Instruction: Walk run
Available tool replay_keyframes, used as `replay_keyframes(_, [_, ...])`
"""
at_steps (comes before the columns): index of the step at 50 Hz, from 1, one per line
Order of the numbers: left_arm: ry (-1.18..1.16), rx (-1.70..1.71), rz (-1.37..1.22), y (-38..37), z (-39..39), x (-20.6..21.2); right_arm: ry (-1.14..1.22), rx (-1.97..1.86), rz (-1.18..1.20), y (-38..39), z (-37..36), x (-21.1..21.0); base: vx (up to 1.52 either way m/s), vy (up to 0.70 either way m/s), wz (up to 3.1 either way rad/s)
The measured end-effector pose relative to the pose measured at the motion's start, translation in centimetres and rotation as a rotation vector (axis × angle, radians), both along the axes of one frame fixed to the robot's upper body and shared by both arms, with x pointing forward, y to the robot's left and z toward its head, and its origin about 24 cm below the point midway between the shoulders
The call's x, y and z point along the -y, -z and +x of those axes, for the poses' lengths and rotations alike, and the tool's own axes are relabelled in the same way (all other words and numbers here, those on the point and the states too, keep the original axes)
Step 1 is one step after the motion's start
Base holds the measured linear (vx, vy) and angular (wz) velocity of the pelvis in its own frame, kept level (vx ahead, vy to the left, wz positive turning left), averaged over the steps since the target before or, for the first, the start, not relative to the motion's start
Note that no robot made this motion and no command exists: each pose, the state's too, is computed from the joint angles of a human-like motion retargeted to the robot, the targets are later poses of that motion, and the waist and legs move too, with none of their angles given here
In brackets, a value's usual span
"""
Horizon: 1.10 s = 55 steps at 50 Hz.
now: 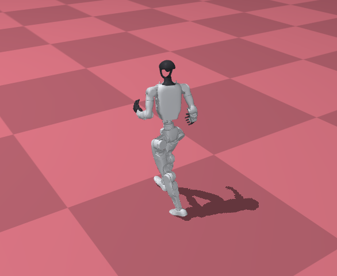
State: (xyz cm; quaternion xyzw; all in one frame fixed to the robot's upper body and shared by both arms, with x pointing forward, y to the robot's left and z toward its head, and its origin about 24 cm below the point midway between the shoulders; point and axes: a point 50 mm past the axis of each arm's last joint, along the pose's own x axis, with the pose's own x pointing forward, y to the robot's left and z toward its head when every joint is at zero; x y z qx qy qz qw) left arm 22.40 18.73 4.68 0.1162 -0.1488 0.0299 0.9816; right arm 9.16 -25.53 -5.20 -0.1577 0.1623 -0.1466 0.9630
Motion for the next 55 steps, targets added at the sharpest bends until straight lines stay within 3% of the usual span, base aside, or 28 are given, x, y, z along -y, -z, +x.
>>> replay_keyframes(7, [-0.039, -0.371, -0.094, 8.1, -6.0, 0.8, 0.048, 0.284, 0.073, -1.9, 6.0, -4.0, 1.33, -0.55, -0.07])
replay_keyframes(12, [-0.077, -0.481, -0.166, 10.1, -10.2, 1.6, -0.095, 0.563, 0.156, -6.6, 11.6, -6.5, 1.30, -0.36, -0.86])
replay_keyframes(17, [-0.125, -0.485, -0.151, 9.8, -11.9, 0.6, -0.210, 0.733, 0.075, -10.9, 13.1, -7.0, 1.28, -0.33, -0.86])
replay_keyframes(22, [-0.113, -0.411, -0.153, 8.3, -10.3, 0.0, -0.268, 0.668, 0.012, -10.8, 12.2, -7.0, 1.39, -0.27, -0.40])
replay_keyframes(28, [-0.182, -0.258, -0.161, 6.2, -6.4, -0.1, -0.329, 0.308, 0.150, -3.3, 7.7, -7.9, 1.57, -0.39, 0.83])
replay_keyframes(32, [-0.148, -0.037, -0.259, 2.9, -1.5, 0.0, -0.245, 0.078, 0.215, 1.1, 3.4, -6.8, 1.24, -0.43, 0.11])
replay_keyframes(35, [-0.078, 0.105, -0.338, 0.0, 0.5, 0.9, -0.166, 0.031, 0.222, 1.2, 0.0, -3.5, 1.40, -0.36, 0.16])
replay_keyframes(39, [0.007, 0.199, -0.243, -2.9, 0.9, 1.7, -0.085, 0.015, 0.214, -0.1, -2.8, 0.4, 1.34, -0.27, 1.39])
replay_keyframes(43, [0.031, 0.225, -0.086, -4.2, 0.6, 1.3, -0.075, 0.057, 0.191, -1.3, -2.2, 1.2, 1.28, -0.45, 0.87])
replay_keyframes(46, [0.033, 0.145, -0.014, -2.9, -0.1, 0.8, -0.059, 0.164, 0.119, -2.4, 0.4, 0.0, 1.38, -0.55, 0.04])
replay_keyframes(50, [-0.019, -0.099, -0.038, 2.5, -3.2, -0.3, -0.025, 0.345, 0.092, -3.2, 4.5, -4.8, 1.54, -0.74, -0.80])
replay_keyframes(55, [-0.159, -0.343, -0.481, 8.9, -8.5, 2.5, -0.144, 0.697, 0.242, -8.0, 12.5, -9.4, 1.30, -0.36, -0.67])
